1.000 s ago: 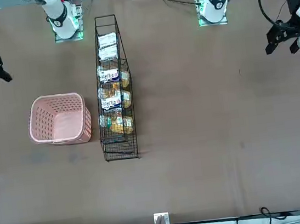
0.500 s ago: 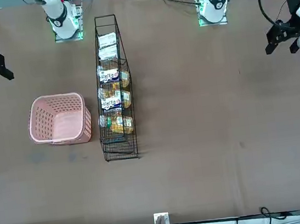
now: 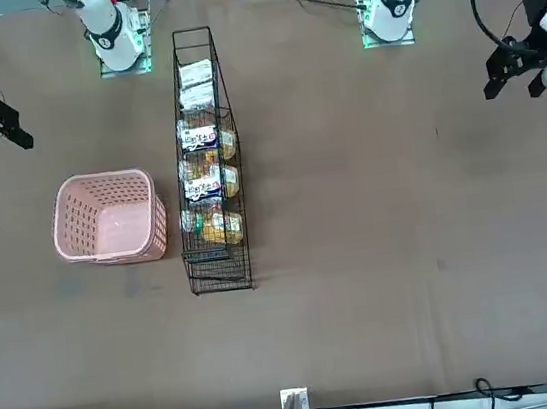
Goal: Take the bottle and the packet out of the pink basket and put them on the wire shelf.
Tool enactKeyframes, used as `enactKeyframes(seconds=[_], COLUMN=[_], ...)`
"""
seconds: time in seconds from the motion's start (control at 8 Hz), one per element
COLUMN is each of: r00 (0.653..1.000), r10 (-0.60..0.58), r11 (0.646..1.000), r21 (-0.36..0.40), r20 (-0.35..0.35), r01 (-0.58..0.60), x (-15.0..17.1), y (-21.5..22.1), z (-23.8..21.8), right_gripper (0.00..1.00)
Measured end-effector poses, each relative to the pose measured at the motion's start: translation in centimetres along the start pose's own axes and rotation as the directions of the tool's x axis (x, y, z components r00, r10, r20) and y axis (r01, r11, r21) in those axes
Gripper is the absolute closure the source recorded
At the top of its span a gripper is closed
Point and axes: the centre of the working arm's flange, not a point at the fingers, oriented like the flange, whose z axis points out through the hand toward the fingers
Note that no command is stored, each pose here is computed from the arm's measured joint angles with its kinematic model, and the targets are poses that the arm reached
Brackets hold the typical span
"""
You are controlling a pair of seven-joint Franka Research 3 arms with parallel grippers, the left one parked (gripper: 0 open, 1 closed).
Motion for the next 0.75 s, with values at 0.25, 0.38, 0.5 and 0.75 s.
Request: enactKeyframes(seconds=[0.25,0.38,0.5,0.75], r00=[1.0,1.0,1.0,1.0], r10=[-0.012,-0.016,-0.016,-0.016], r11=[0.999,0.999,0.999,0.999], r21=[-0.034,-0.038,-0.038,-0.037], r20=[0.007,0.007,0.004,-0.006], r01=[0.013,0.016,0.016,0.016], x=[-0.15,-0.14,-0.08,0.03], y=[-1.03,-1.17,-1.18,-1.19], z=[0.47,0.58,0.62,0.54], right_gripper=[0.0,0.0,0.0,0.0])
